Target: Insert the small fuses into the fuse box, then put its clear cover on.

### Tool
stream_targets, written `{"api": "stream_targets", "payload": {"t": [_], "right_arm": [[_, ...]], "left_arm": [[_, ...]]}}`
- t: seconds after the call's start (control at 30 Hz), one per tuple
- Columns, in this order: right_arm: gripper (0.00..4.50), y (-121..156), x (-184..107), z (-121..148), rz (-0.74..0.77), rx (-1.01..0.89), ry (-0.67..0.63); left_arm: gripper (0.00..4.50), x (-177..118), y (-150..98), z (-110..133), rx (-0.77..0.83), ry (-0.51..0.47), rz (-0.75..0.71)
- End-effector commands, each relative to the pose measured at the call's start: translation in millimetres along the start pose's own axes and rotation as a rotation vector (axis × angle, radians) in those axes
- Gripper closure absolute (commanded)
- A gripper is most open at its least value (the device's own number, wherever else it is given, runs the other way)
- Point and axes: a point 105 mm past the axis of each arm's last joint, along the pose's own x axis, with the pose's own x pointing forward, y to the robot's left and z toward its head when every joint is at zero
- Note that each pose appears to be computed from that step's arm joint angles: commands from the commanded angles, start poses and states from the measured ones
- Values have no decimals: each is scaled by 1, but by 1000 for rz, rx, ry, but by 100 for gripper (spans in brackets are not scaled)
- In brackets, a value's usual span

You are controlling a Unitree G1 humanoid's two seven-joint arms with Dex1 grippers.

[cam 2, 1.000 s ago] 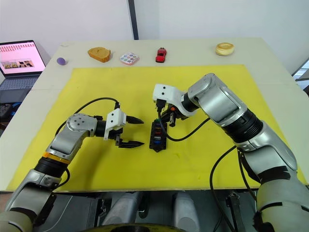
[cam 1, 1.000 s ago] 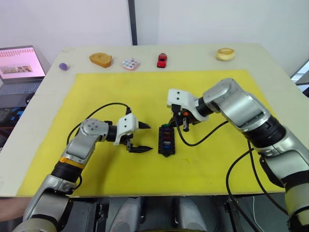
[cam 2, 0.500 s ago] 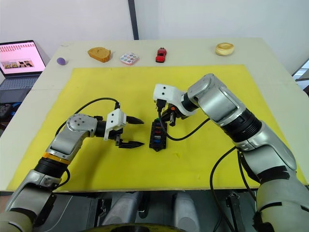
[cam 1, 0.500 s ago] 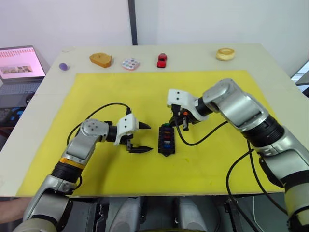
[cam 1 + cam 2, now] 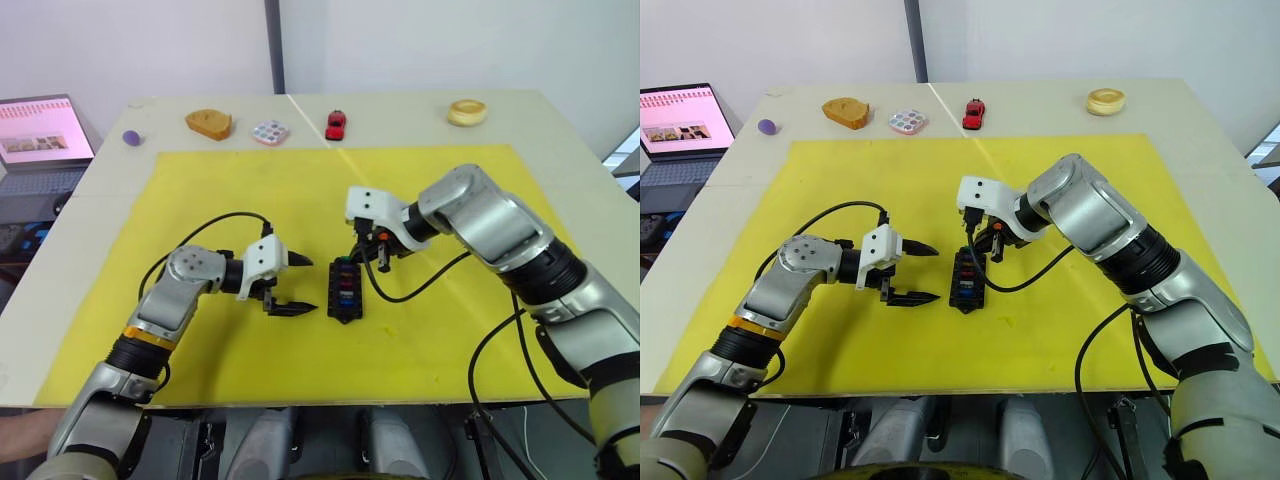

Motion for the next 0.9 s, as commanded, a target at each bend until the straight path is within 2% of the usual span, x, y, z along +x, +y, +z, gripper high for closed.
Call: {"api": "stream_targets", "payload": {"t": [0.03, 0.2, 0.33, 0.63, 0.9], "right_arm": [[450, 0, -3, 6, -13, -33, -4], [450, -1, -5, 8, -21, -35, -9], [305, 0, -8, 10, -16, -33, -26], [305, -2, -14, 12, -40, -58, -33], [305, 3, -40, 24, -33, -65, -108]], "left_arm": [[6, -1, -2, 5, 21, -7, 0], [6, 0, -2, 4, 20, -5, -2], [0, 0, -2, 4, 23, -4, -4], [0, 0, -2, 4, 25, 0, -10], [0, -3, 0, 3, 30, 7, 3]]}}
